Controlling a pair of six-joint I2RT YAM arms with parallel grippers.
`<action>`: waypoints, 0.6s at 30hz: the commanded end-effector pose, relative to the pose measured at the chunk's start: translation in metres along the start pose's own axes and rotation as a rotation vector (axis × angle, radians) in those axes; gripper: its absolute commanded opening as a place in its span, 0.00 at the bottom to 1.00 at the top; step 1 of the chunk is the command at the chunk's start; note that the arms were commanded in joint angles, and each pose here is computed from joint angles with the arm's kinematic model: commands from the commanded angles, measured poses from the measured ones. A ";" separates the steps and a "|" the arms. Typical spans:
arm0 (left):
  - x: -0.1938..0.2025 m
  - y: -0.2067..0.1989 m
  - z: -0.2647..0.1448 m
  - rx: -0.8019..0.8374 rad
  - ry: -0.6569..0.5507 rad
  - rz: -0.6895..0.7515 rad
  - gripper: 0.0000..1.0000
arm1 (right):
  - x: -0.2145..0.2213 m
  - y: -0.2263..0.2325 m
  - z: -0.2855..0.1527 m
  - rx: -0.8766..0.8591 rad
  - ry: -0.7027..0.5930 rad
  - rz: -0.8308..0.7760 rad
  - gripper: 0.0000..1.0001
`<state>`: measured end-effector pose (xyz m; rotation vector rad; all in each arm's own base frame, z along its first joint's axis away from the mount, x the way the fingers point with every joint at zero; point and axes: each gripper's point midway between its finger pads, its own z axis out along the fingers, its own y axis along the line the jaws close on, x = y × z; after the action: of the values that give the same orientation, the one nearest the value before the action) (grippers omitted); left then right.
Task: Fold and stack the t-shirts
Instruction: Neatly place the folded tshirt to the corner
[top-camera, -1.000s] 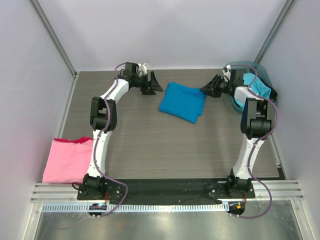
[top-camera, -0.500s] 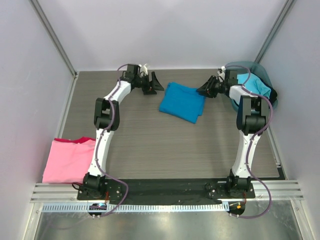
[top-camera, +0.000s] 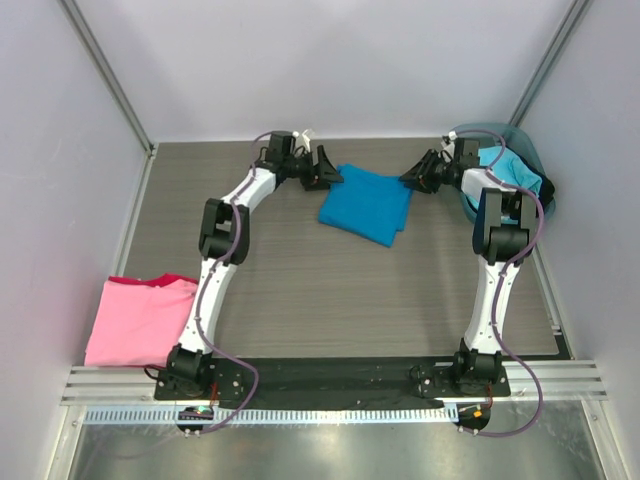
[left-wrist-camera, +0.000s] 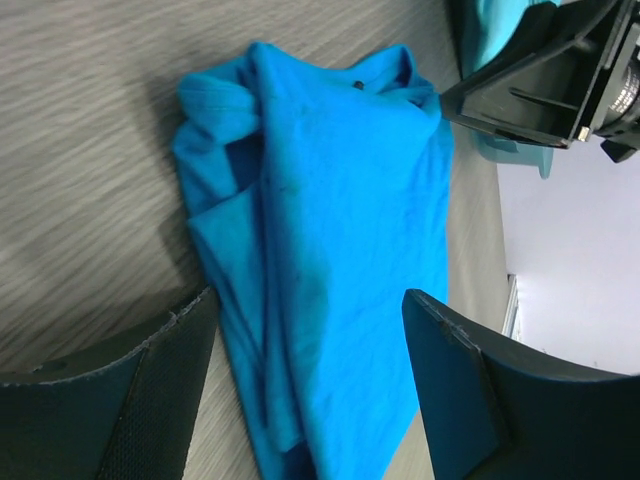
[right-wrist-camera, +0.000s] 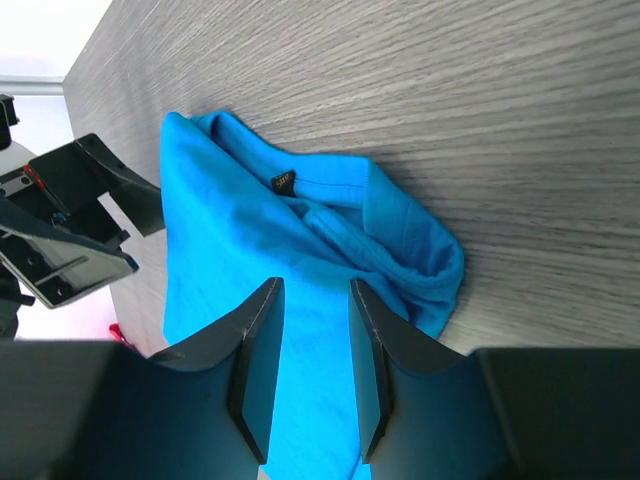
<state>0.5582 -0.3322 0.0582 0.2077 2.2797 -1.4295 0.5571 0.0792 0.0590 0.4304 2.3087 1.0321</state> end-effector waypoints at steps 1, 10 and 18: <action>0.030 0.017 0.019 -0.004 0.064 -0.081 0.75 | -0.014 0.007 0.000 -0.017 -0.033 -0.044 0.38; 0.046 0.008 0.036 0.060 0.097 -0.114 0.66 | -0.009 0.003 0.001 -0.012 -0.026 -0.045 0.39; 0.064 -0.004 0.042 0.129 0.148 -0.159 0.36 | -0.012 0.011 0.000 -0.022 -0.033 -0.062 0.39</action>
<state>0.5347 -0.3694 0.0424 0.1973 2.2833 -1.6316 0.5570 0.0791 0.0541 0.4298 2.3156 1.0295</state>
